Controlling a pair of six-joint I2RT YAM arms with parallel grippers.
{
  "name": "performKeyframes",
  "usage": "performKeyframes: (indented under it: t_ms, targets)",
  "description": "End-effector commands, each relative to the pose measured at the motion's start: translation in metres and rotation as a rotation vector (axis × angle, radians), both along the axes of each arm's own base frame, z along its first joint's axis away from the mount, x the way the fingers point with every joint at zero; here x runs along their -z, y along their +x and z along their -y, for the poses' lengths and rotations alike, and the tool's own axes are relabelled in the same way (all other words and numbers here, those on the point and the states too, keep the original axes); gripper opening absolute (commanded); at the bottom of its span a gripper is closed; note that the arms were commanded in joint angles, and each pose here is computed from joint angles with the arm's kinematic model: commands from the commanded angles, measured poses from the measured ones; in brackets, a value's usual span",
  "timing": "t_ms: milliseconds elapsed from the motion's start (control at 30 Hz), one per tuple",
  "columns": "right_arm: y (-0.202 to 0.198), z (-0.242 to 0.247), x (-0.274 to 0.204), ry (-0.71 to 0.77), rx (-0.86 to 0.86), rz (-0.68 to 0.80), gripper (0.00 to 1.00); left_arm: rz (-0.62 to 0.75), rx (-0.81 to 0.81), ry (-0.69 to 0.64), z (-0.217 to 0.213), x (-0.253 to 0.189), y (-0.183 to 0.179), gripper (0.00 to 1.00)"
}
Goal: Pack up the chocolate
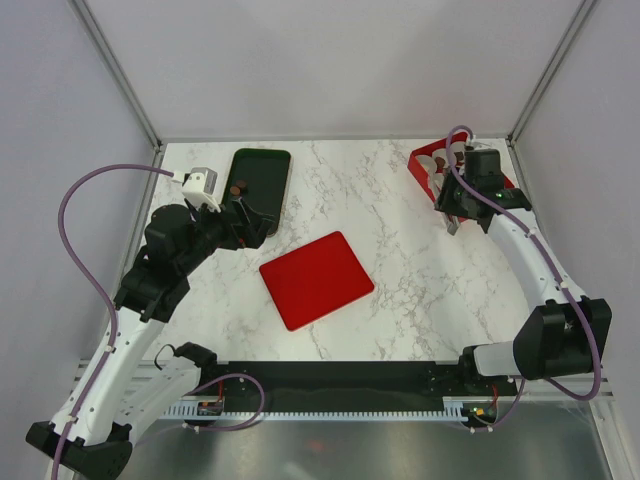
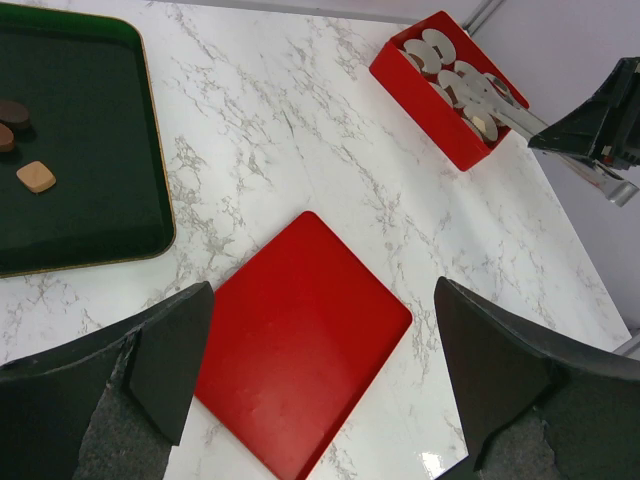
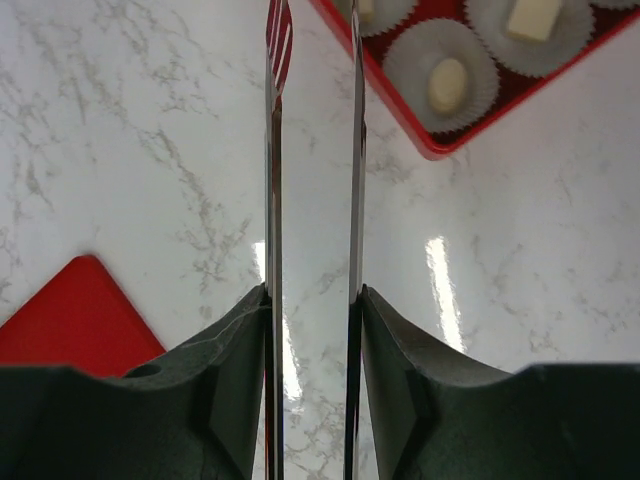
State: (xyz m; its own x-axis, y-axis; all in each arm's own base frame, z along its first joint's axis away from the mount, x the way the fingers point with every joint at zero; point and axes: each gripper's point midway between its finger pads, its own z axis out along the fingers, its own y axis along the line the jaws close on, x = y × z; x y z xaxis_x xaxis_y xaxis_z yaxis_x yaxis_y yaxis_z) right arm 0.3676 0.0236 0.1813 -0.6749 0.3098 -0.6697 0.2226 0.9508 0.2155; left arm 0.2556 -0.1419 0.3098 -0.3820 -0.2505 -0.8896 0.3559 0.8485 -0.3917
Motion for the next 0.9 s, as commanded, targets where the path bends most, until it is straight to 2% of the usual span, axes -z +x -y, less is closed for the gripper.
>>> performKeyframes:
  t_ms: [0, 267, 433, 700, 867]
  targets:
    - [0.013, -0.032, -0.029, -0.034, -0.073, 0.110, 0.47, 0.038, -0.016, -0.033, -0.001, -0.011, 0.004, 1.00]
    - [0.019, -0.109, -0.036, -0.016, -0.295, 0.244, 0.47, 0.034, -0.018, -0.031, -0.001, -0.010, 0.005, 1.00]
    - [0.032, -0.139, -0.014, -0.010, -0.396, 0.267, 0.47, 0.032, -0.017, -0.029, -0.001, -0.009, 0.005, 1.00]
    - [0.068, -0.151, 0.037, -0.118, -0.309, 0.214, 0.49, 0.033, -0.020, -0.027, -0.001, -0.009, 0.006, 1.00]
    - [0.078, -0.169, 0.074, -0.126, -0.310, 0.163, 0.49, 0.029, -0.020, -0.024, -0.001, -0.008, 0.007, 1.00]
